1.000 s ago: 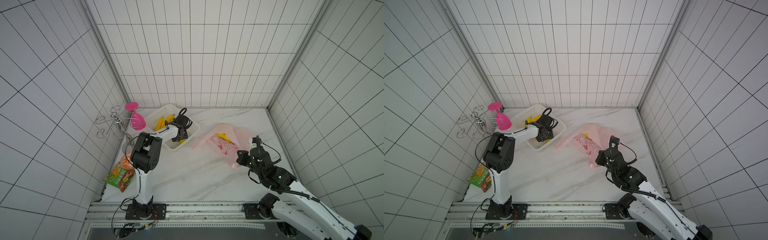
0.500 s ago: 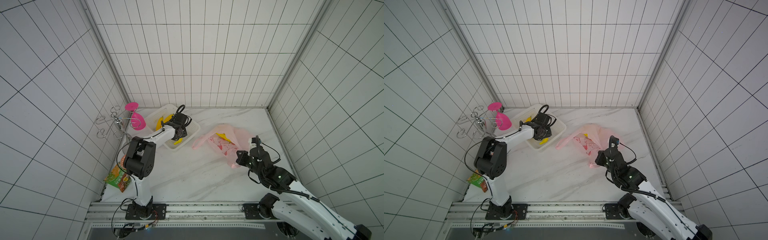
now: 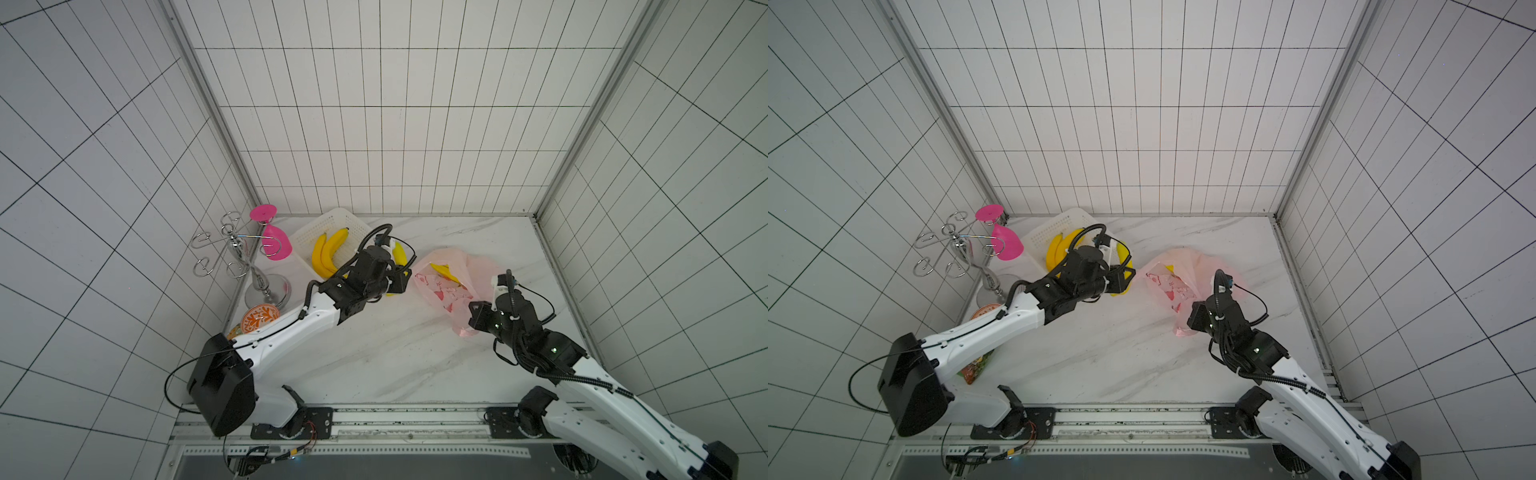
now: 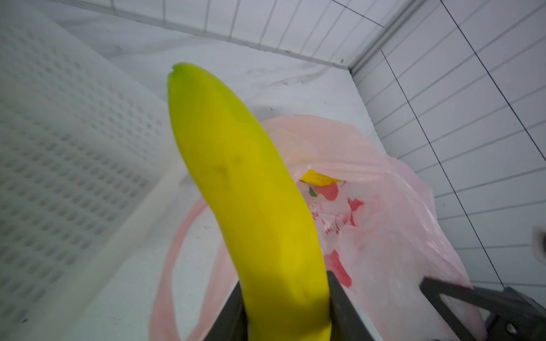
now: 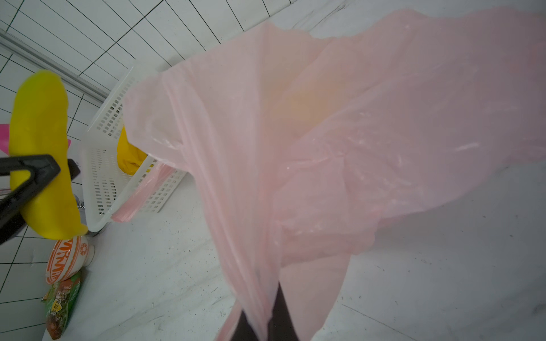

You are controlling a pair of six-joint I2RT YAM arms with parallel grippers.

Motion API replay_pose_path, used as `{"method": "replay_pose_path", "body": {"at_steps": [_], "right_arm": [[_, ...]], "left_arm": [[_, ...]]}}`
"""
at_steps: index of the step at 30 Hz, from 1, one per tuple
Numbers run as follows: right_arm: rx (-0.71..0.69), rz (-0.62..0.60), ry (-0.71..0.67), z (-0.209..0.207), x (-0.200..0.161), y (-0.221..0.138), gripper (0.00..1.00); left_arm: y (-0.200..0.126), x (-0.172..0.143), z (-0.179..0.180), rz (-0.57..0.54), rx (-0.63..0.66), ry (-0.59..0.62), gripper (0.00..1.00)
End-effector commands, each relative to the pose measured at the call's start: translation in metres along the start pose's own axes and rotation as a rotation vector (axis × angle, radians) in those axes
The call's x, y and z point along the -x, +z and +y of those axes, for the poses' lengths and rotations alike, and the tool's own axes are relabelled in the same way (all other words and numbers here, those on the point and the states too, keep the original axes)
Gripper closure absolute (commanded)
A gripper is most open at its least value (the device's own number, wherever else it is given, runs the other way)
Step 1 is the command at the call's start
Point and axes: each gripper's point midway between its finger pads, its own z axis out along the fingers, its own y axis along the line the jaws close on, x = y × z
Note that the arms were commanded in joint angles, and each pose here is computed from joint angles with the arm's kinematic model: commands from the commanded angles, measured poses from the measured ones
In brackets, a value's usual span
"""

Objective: Place the banana into a plastic bag & tie a knot
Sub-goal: Place the banana into the plastic bag.

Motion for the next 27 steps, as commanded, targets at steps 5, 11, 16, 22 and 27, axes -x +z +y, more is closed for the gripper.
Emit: {"method": "replay_pose_path", "body": {"at_steps": [5,11,16,22,27], "right_arm": [[0.076,-0.058,0.016,0.027,0.029,-0.013,1.0],[0.092,-0.053,0.017,0.029,0.027,-0.015,1.0],[0.107,-0.049,0.014,0.031,0.026,-0.017,1.0],[0.099,-0.032,0.017,0.028,0.019,-0.014,1.0],[0.088,-0.042,0.023,0.022,0.017,-0.015,1.0]], "left_arm": [[0.034,-0.03,-0.074,0.061,-0.239,0.025,0.89],[0.076,-0.04,-0.083,0.113,-0.269,0.003,0.9],[0.114,-0.039,-0.09,0.142,-0.266,-0.016,0.9],[0.151,-0.011,-0.091,0.1,-0.251,-0.109,0.89],[0.176,0.003,-0.086,0.083,-0.261,-0.205,0.86]]}}
